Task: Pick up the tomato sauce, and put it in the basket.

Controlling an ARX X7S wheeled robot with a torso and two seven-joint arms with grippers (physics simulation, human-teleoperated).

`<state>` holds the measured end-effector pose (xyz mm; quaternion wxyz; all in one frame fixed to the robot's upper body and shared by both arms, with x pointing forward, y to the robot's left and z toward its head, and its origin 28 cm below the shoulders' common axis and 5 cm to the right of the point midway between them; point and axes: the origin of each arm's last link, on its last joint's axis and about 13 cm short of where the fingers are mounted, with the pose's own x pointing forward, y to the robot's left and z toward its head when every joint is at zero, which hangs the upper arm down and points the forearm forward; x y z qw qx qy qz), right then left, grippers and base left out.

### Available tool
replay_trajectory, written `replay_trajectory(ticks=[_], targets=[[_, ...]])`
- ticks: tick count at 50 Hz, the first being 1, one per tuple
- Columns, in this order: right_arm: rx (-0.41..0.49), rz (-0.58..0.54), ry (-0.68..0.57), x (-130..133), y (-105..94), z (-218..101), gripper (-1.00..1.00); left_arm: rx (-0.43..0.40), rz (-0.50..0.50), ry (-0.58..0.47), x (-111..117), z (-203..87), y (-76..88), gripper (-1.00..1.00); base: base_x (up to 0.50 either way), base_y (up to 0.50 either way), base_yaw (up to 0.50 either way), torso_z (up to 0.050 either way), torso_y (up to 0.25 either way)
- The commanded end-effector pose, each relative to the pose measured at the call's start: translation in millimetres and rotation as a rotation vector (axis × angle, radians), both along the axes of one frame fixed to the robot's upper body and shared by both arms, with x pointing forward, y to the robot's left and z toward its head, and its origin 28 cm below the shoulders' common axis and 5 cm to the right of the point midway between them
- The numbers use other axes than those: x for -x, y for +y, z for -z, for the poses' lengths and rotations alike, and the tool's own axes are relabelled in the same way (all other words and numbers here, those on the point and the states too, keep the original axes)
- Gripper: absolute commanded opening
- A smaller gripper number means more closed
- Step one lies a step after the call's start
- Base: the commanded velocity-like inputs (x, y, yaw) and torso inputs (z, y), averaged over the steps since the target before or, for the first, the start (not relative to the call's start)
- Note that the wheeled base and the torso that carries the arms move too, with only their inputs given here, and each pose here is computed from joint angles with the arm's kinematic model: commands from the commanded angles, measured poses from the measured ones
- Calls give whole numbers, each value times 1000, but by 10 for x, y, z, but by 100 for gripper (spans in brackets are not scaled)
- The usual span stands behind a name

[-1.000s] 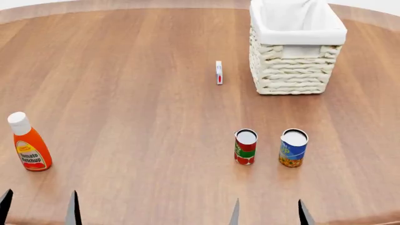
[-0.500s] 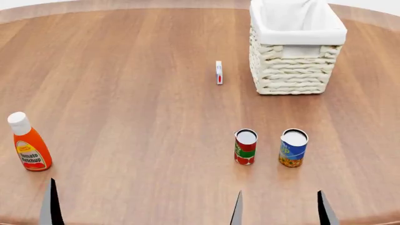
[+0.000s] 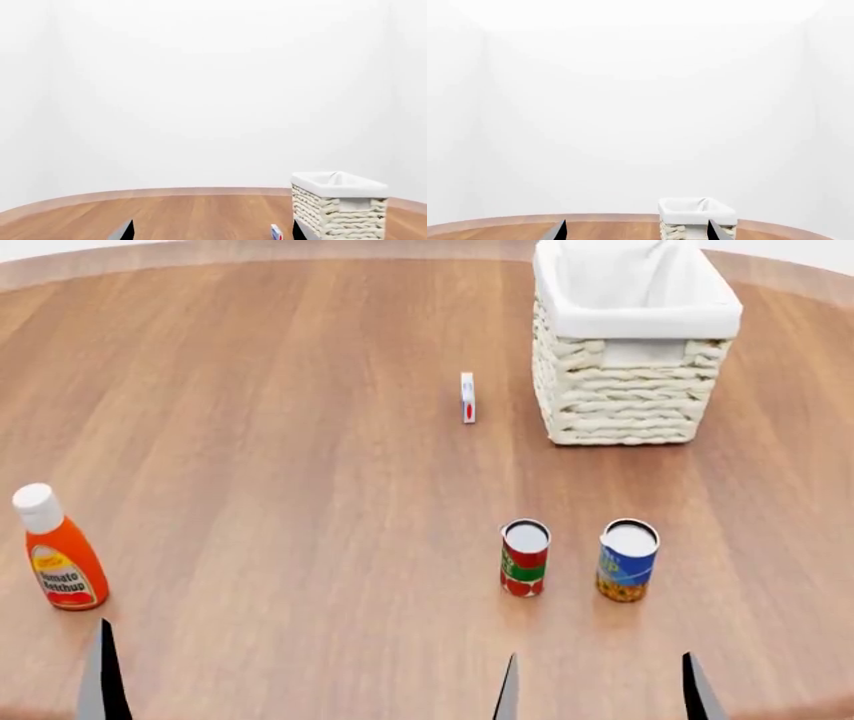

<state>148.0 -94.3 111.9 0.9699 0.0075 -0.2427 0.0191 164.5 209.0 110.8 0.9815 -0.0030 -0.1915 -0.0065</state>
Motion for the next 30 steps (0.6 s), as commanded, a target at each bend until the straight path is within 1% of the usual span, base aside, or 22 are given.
replay_trajectory(ticks=[1,30], targets=[[1,-2,7,-4,7,19,100,-2,-3,4,2,11,-2,100,70,0,0,0,0],[-3,-4,7,0,-1,10,100,-7,-6,-1,4,-1,-9,100,83,0,0,0,0]])
